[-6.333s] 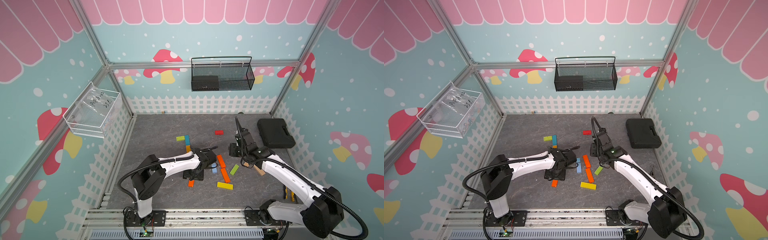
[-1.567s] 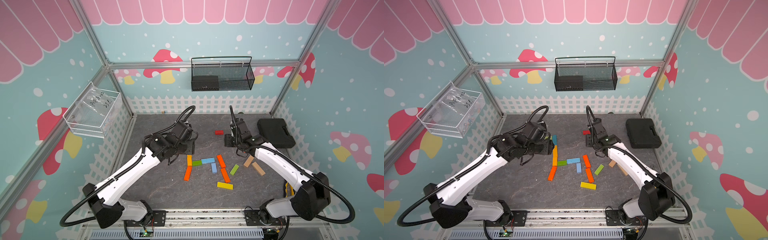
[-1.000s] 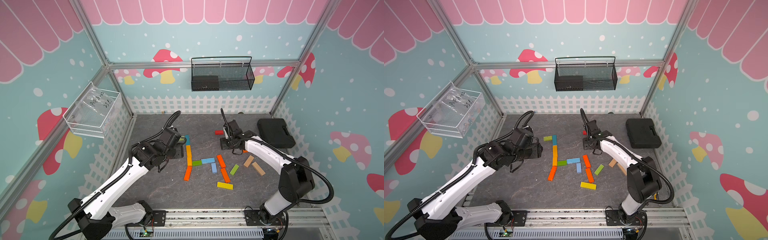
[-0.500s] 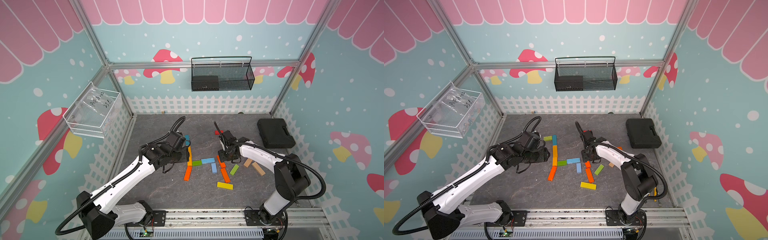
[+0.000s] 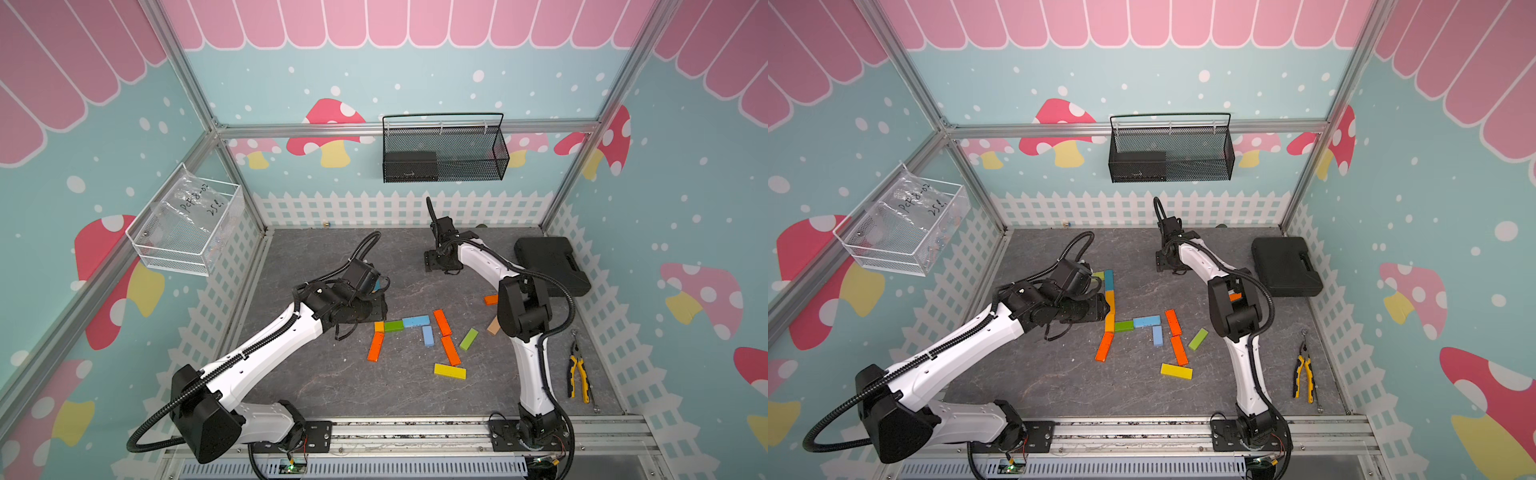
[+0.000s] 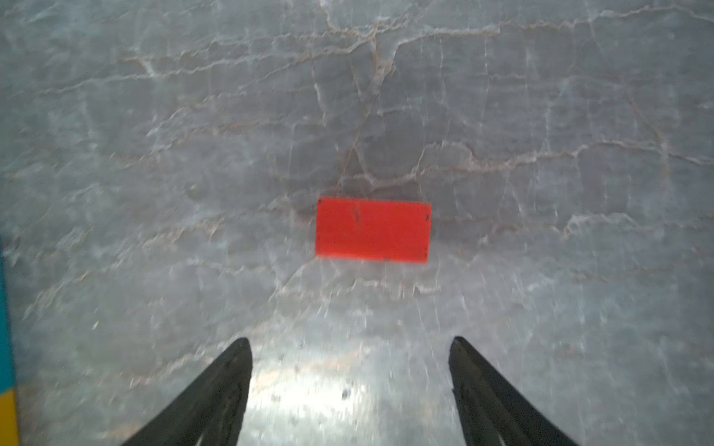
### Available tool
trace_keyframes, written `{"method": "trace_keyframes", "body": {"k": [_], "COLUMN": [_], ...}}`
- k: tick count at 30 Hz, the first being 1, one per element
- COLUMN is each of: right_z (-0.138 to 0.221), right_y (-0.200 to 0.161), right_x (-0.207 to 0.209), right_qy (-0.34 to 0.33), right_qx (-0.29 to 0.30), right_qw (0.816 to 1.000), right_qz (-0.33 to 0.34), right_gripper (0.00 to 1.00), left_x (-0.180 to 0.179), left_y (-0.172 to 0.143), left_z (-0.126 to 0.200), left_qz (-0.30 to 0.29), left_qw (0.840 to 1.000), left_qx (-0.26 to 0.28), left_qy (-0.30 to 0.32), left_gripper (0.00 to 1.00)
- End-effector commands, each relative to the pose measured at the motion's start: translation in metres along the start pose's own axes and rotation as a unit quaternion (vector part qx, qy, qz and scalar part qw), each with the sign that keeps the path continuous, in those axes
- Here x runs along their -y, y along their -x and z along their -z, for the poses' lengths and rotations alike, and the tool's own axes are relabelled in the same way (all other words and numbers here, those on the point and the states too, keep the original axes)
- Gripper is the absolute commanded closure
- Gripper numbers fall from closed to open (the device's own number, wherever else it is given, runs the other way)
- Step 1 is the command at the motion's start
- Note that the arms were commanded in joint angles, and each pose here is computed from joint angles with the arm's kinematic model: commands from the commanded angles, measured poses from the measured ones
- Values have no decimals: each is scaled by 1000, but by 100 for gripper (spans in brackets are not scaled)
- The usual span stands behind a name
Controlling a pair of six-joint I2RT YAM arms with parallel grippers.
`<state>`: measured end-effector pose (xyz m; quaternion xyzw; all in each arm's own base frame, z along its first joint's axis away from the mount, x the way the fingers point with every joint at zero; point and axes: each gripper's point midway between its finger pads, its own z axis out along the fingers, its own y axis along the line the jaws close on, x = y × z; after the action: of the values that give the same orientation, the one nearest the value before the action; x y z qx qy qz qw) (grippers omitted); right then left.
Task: Assemble a giraffe with building blocks
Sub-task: Move the building block to the center of the board.
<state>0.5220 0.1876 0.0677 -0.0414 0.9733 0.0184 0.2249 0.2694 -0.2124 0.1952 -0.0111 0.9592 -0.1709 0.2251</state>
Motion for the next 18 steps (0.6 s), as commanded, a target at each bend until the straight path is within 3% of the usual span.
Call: {"method": "trace_keyframes", "body": {"k": [1,12,18], "right_z": [-9,-45,-53], "right_y": [7,7,1], "right_x": [4,17,15], "right_qy": [-7,-11,-7], "right_qx": [-17,-39,-50], "right_qw": [1000,999,999], "right_qz": [3,-12,-9], "right_gripper": [17,17,27], "left_x": [10,11,10], "left_y": [12,14,14], "left_z": [1,-12,-14], "left_qz": [-5,-10,-9], "left_qw": [1000,1000,1000], "left_qx": [10,-2,-3], "left_qy": [-15,-11,-10], "left_gripper": [39,39,39]}}
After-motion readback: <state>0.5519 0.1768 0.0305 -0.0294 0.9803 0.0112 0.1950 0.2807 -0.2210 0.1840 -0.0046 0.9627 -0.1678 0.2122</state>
